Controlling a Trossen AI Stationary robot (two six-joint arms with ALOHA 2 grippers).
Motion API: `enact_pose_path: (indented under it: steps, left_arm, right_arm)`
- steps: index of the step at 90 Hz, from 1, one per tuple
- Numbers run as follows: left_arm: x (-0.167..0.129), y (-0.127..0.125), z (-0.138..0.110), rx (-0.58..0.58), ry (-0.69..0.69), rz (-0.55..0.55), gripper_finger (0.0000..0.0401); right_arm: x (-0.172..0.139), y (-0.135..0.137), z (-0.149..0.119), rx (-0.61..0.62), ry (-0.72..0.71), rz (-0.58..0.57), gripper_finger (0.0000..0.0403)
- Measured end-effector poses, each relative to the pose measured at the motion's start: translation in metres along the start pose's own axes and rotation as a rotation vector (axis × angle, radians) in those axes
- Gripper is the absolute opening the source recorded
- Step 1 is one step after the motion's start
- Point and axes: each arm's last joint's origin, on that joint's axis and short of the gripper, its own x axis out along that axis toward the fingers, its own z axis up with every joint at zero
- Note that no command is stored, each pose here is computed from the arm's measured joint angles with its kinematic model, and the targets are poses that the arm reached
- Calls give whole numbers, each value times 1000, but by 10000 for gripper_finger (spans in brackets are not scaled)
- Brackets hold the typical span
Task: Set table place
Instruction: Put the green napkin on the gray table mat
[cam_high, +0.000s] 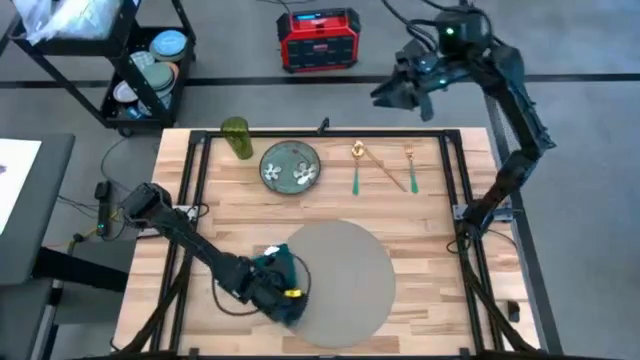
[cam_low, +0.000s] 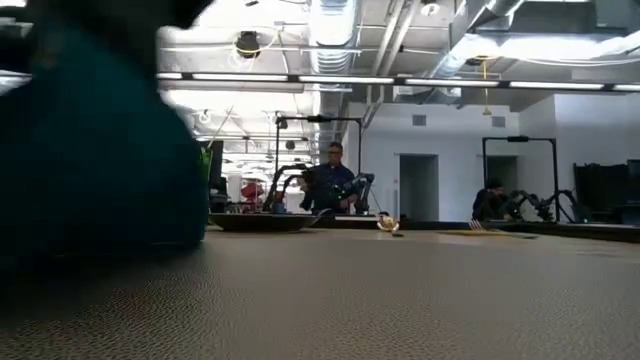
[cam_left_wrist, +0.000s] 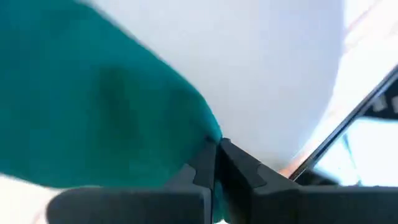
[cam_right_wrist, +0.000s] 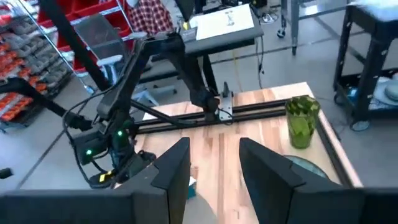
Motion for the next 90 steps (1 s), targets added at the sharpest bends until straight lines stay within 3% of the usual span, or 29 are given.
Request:
enact_pose_path:
  steps: [14, 33, 49, 59, 70, 90]
  left_arm:
    - [-9, -26, 27, 57, -73, -140, 0]
    - [-20, -40, 70, 246, -233, -142, 0]
    - [-23, -39, 45, 180, -413, -114, 0]
    - [-37, -47, 37, 154, -670, -148, 0]
    - [-72, -54, 70, 170, -838, -179, 0]
    - [-97, -65, 127, 268, -1053, -205, 0]
  right_arm:
    - [-15, 16, -5, -19, 39, -40, 127]
    - [-30, 32, -7, -33, 37, -72, 127]
    - [-39, 42, -9, -39, 37, -72, 127]
    - [-41, 44, -11, -63, 51, -71, 127]
    - [-37, 40, -11, -59, 58, -72, 127]
    - [-25, 29, -15, -10, 107, -60, 127]
